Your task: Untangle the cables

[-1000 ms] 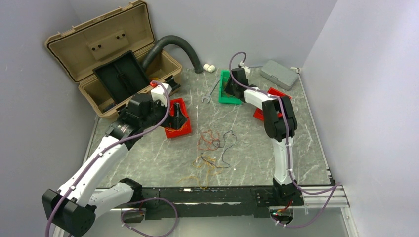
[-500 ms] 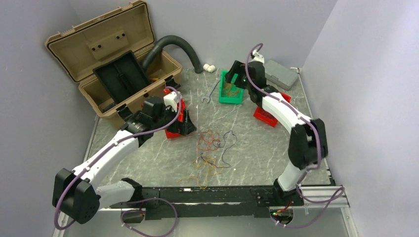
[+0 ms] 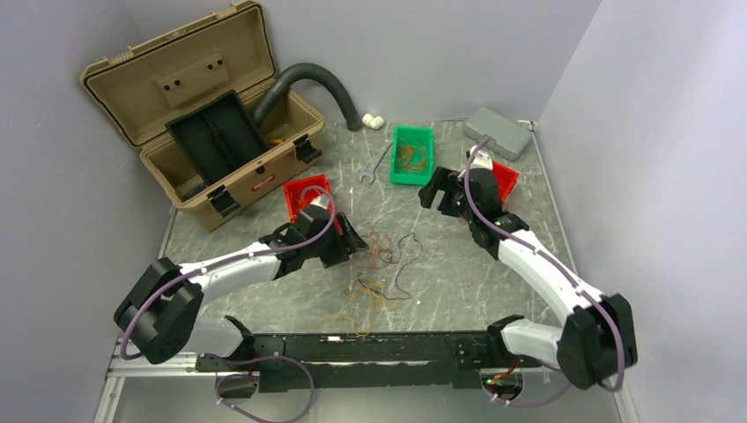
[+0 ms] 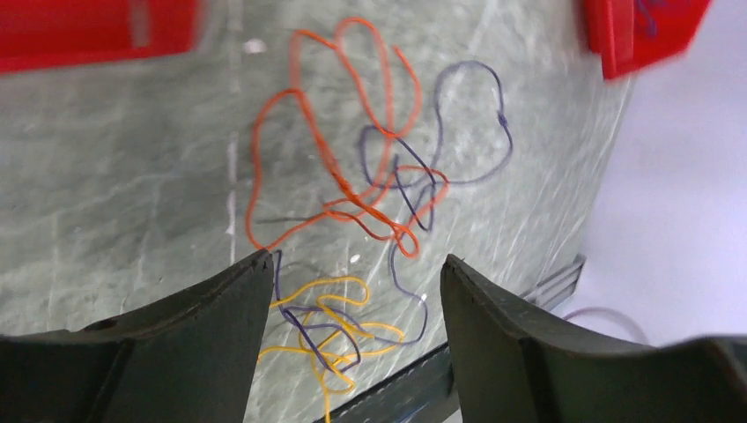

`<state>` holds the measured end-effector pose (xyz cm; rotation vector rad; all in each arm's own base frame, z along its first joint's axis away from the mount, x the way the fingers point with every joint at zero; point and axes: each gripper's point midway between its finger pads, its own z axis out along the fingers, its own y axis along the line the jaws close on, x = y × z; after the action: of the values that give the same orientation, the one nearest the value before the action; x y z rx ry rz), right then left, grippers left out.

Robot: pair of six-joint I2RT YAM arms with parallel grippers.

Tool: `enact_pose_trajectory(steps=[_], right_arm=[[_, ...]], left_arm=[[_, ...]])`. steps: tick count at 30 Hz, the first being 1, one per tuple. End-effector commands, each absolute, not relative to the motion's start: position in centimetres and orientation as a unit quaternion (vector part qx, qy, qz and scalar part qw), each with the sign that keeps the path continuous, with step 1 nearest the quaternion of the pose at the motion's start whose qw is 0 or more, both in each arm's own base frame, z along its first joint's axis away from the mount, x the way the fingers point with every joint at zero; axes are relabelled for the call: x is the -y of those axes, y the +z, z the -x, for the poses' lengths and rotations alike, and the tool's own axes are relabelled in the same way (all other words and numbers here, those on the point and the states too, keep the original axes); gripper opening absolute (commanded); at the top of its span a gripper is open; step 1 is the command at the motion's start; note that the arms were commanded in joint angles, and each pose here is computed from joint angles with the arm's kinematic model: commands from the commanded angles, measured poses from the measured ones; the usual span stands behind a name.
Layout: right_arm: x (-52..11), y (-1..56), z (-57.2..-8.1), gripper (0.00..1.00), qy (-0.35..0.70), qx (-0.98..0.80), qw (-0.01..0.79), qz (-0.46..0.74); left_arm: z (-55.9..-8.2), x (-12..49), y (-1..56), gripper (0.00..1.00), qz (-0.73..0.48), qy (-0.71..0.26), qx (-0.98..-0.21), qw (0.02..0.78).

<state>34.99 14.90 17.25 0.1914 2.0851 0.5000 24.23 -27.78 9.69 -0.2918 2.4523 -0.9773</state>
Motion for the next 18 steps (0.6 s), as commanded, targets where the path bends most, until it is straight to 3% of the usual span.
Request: enact_pose_trajectory(steps=[1, 12, 18], right_arm=[[-13.5, 20.0, -33.7, 0.9, 0.199, -0.829, 0.517, -0.079], [-12.5, 20.2, -31.7, 0.9, 0.195, -0.825, 0.525, -0.076], [-12.1, 20.8, -30.9, 0.9, 0.196, -0.818, 0.535, -0.075]], left_arm=[[-28.0, 28.4, 12.9, 0.72, 0.316, -0.416, -0.813, 0.255], [-28.6, 32.3, 9.1, 0.65, 0.388, -0.381, -0.82, 0.179], [-27.5, 29.9, 7.8, 0.6, 0.418, -0.293, -0.83, 0.226]])
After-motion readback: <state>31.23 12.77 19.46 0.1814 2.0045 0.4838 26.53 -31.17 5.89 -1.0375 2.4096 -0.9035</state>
